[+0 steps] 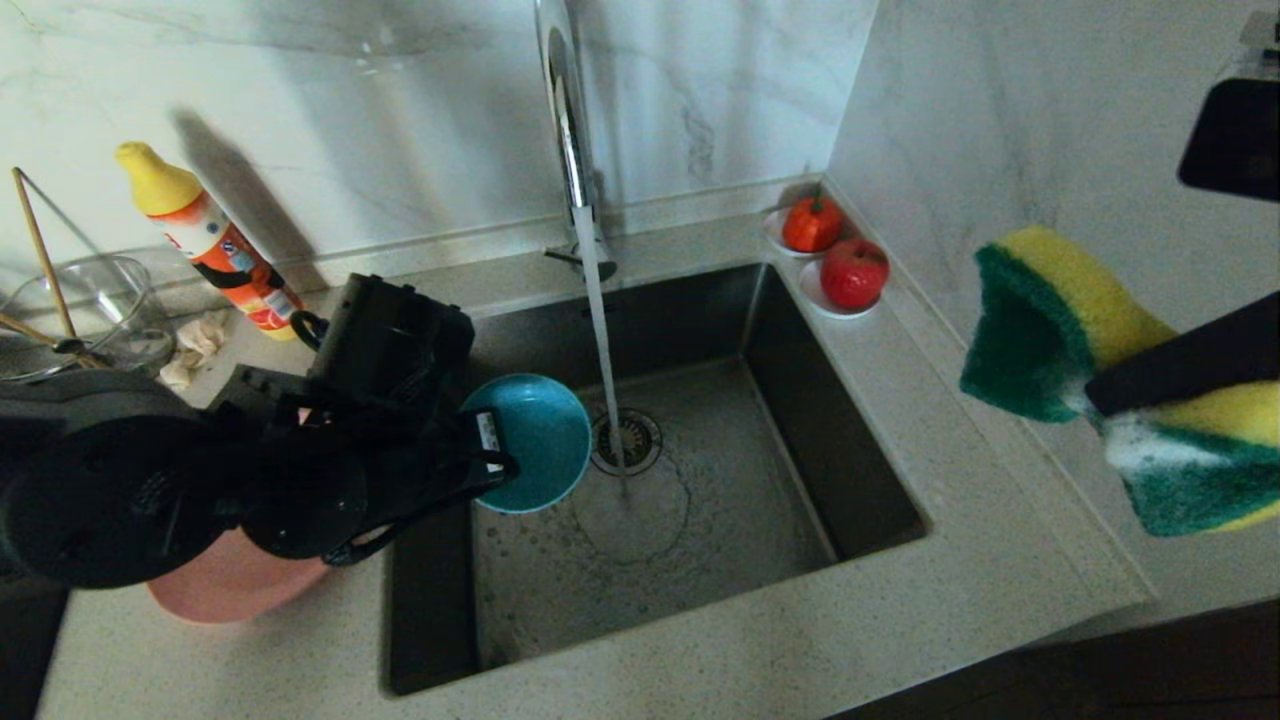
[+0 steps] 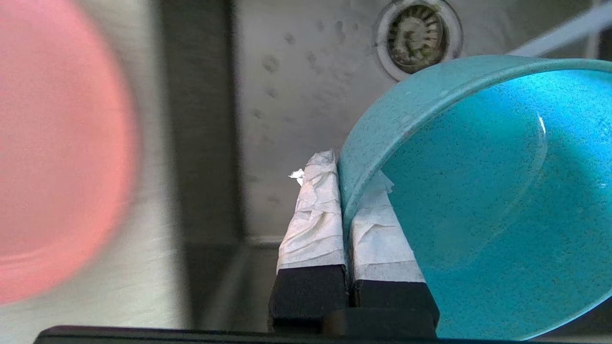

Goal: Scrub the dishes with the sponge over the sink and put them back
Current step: Rinse the bowl

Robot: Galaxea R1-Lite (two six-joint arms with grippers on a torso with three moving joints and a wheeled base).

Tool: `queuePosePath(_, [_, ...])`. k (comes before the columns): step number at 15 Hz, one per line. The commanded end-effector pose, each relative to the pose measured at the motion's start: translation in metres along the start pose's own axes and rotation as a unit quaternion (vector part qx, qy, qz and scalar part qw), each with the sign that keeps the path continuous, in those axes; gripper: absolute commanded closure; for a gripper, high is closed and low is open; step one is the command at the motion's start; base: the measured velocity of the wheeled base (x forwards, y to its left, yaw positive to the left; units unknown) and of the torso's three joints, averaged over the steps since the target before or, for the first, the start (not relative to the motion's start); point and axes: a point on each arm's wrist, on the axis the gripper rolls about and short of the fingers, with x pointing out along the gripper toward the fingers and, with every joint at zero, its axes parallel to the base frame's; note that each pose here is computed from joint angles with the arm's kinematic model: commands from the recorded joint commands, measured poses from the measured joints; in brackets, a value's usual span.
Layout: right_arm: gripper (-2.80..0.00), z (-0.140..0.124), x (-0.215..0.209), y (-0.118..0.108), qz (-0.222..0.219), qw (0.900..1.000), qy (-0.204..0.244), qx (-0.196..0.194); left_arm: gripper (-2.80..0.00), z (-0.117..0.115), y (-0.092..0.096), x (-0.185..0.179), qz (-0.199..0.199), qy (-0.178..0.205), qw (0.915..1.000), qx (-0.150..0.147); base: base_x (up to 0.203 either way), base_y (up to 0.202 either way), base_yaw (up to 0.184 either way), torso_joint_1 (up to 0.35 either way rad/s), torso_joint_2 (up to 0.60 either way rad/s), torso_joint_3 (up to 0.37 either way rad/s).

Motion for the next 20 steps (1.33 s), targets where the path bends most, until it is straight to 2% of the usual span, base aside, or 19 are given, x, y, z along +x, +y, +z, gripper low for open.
queuePosePath(1, [0.00, -0.007, -0.002, -0.004, -0.003, 1.000, 0.006, 0.002, 0.00, 0.003, -0.017, 0.029, 0.006, 0.013, 0.9997, -0.020, 0.000, 0.000, 0.000, 0.000, 0.00, 0.000])
queuePosePath(4, [0.00, -0.011, -0.004, -0.007, -0.012, 1.000, -0.001, -0.004, 0.00, 0.012, -0.034, 0.047, 0.012, 0.023, 0.9988, -0.042, 0.000, 0.000, 0.000, 0.000, 0.00, 0.000])
queuePosePath(7, [0.00, -0.012, -0.005, -0.007, -0.013, 1.000, -0.001, -0.004, 0.00, 0.026, -0.041, 0.058, 0.014, 0.018, 0.9980, -0.059, 0.000, 0.000, 0.000, 0.000, 0.00, 0.000])
queuePosePath(11, [0.00, -0.012, -0.004, -0.009, -0.014, 1.000, 0.000, -0.003, 0.00, 0.043, -0.038, 0.075, 0.029, 0.015, 0.9958, -0.085, 0.000, 0.000, 0.000, 0.000, 0.00, 0.000])
queuePosePath(14, [0.00, -0.013, -0.004, -0.009, -0.014, 1.000, 0.000, -0.003, 0.00, 0.047, -0.038, 0.080, 0.012, 0.026, 0.9935, -0.111, 0.000, 0.000, 0.000, 0.000, 0.00, 0.000])
queuePosePath(17, [0.00, -0.013, -0.004, -0.010, -0.015, 1.000, 0.000, -0.002, 0.00, 0.048, -0.040, 0.079, -0.004, 0.034, 0.9929, -0.114, 0.000, 0.000, 0.000, 0.000, 0.00, 0.000])
queuePosePath(20, [0.00, -0.016, -0.006, -0.009, -0.014, 1.000, 0.000, -0.006, 0.00, 0.047, -0.038, 0.077, -0.002, 0.038, 0.9928, -0.114, 0.000, 0.000, 0.000, 0.000, 0.00, 0.000])
